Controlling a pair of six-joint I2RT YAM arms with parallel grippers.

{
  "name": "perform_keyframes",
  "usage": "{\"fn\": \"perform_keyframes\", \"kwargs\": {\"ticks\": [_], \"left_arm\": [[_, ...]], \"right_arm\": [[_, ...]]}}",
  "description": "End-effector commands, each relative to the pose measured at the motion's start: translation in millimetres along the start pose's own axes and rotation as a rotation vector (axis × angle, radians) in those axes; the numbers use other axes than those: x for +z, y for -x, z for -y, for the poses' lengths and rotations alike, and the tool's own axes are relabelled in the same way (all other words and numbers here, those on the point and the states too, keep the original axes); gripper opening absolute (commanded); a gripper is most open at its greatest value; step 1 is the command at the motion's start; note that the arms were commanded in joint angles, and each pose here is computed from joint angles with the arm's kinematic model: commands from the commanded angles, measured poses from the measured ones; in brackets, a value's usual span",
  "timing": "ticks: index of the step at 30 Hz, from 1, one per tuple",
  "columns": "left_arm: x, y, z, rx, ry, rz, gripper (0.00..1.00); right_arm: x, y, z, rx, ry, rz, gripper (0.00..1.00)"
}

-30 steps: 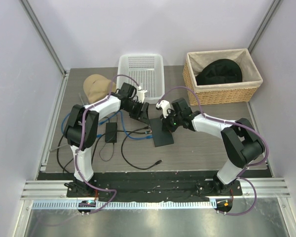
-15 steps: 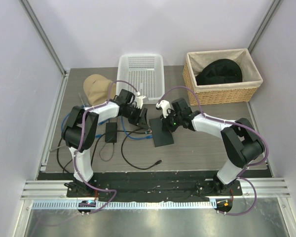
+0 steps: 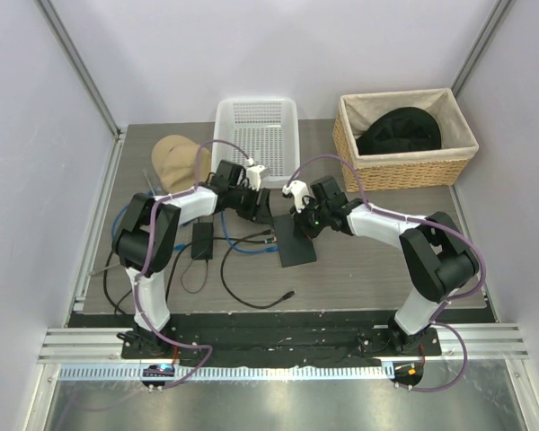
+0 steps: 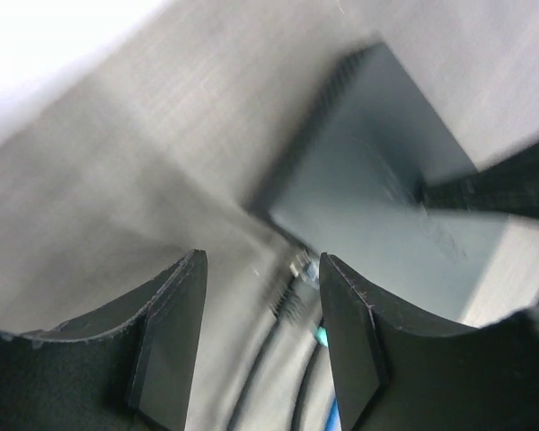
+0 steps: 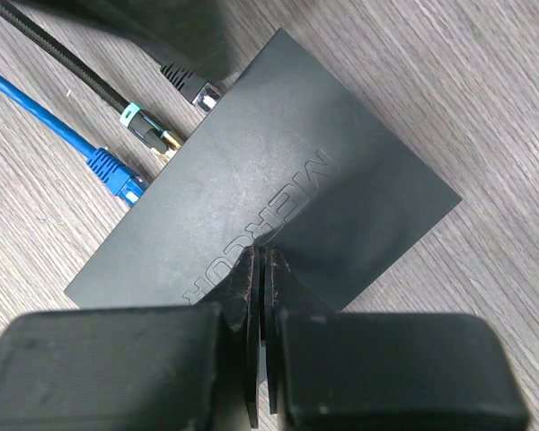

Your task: Pull the plug from the switch port

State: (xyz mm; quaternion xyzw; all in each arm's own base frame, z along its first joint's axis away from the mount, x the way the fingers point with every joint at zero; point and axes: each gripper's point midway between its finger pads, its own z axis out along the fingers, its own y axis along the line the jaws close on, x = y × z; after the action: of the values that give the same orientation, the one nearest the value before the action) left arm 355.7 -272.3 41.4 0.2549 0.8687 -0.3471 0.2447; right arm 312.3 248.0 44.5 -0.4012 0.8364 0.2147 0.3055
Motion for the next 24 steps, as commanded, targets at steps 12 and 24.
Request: {"fn": "perform_keyframes", "kwargs": {"ticks": [12,24], "left_arm": [[-7,9,11,0.003,-0.100,0.000,0.54],[-1,-3,16,-0.044,-0.148,-0.020,0.48]], "right_arm": [[2,-34,-1,0.020,-0.014,-0.116,0.04],[3,-35,-1,0.022,-0.008,-0.125,0.04]]}}
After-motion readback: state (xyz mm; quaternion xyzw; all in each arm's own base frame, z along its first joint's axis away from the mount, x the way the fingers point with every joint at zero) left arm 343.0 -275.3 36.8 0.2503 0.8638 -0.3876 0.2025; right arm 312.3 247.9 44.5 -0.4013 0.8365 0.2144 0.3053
